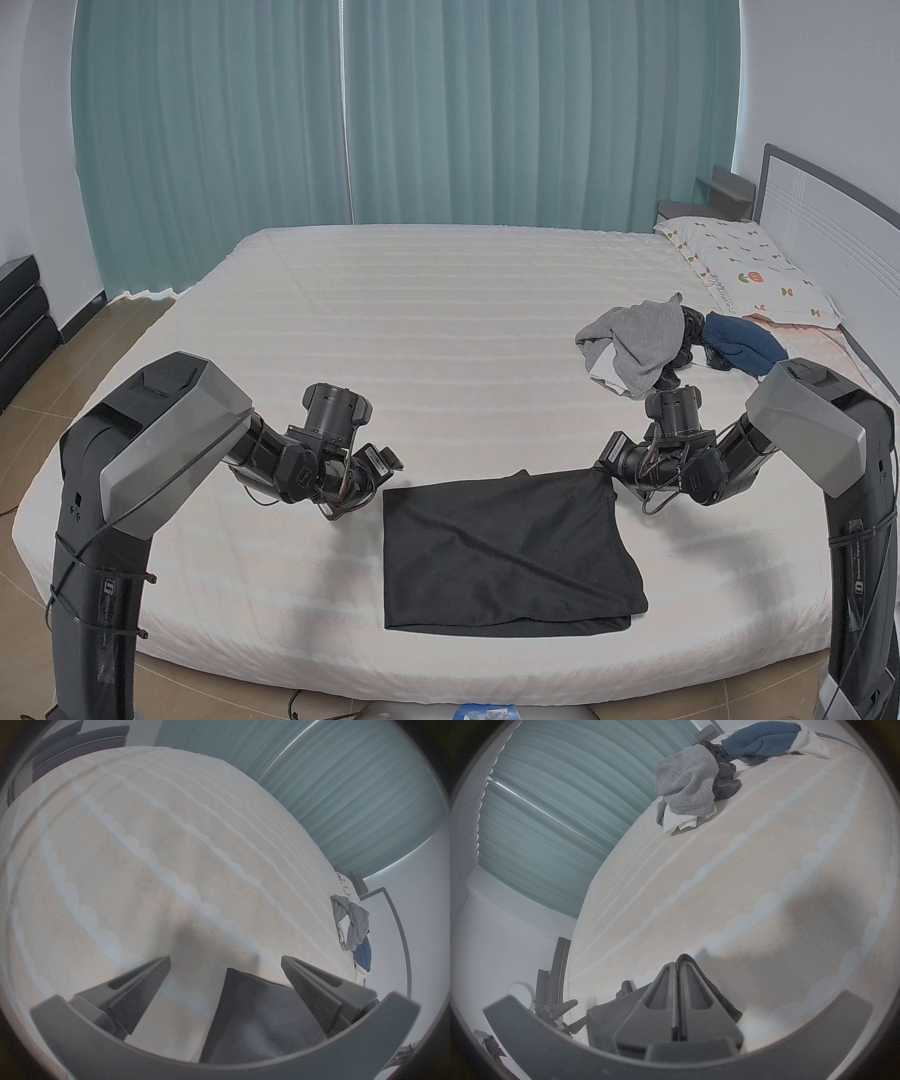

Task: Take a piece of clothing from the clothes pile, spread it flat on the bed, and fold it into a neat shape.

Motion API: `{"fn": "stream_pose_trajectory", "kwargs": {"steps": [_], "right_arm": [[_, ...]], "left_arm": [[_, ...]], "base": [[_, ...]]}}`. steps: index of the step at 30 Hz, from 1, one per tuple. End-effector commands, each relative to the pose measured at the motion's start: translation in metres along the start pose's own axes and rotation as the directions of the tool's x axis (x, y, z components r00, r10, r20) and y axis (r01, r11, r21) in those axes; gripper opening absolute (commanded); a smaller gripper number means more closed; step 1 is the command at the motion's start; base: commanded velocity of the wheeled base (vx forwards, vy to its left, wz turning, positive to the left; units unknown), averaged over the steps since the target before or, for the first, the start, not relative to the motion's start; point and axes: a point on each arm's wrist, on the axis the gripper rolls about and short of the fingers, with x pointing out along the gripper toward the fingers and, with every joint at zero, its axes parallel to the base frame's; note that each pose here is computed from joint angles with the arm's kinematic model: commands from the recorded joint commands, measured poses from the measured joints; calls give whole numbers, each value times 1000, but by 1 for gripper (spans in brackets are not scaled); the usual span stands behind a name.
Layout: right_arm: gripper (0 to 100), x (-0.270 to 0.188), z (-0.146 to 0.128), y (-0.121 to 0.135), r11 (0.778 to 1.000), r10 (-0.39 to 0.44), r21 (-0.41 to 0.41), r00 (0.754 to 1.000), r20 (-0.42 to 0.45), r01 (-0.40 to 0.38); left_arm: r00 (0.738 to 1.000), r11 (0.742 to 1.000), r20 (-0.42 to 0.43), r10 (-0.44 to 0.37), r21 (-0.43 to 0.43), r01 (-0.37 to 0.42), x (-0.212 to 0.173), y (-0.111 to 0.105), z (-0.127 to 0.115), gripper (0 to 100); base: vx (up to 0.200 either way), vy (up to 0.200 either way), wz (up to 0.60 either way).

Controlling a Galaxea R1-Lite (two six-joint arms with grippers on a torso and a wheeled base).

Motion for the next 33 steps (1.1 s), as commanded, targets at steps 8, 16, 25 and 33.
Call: {"fn": "stream_pose_trajectory", "kwargs": {"steps": [8, 16, 25, 33], "right_arm": [[0, -3, 8, 4, 1000, 16, 7, 1000, 24, -17], [100, -5, 9, 0, 1000, -1, 19, 1000, 28, 1], [100, -60, 2, 4, 997, 54, 50, 998, -44, -52], [100, -120, -37, -20, 996, 77, 54, 994, -79, -73]], "left_arm": [[1000, 1000, -4, -16, 3, 16, -10, -6, 0, 100], [1000, 1000, -17, -13, 6, 13, -11, -5, -3, 100], [968, 988, -219, -119, 71, 137, -37, 7, -16, 100], [945, 930, -292, -148, 285, 233, -41, 35, -40, 100]], "base": [[0, 0, 0], [0, 0, 0], [0, 0, 0], [0, 0, 0]]}}
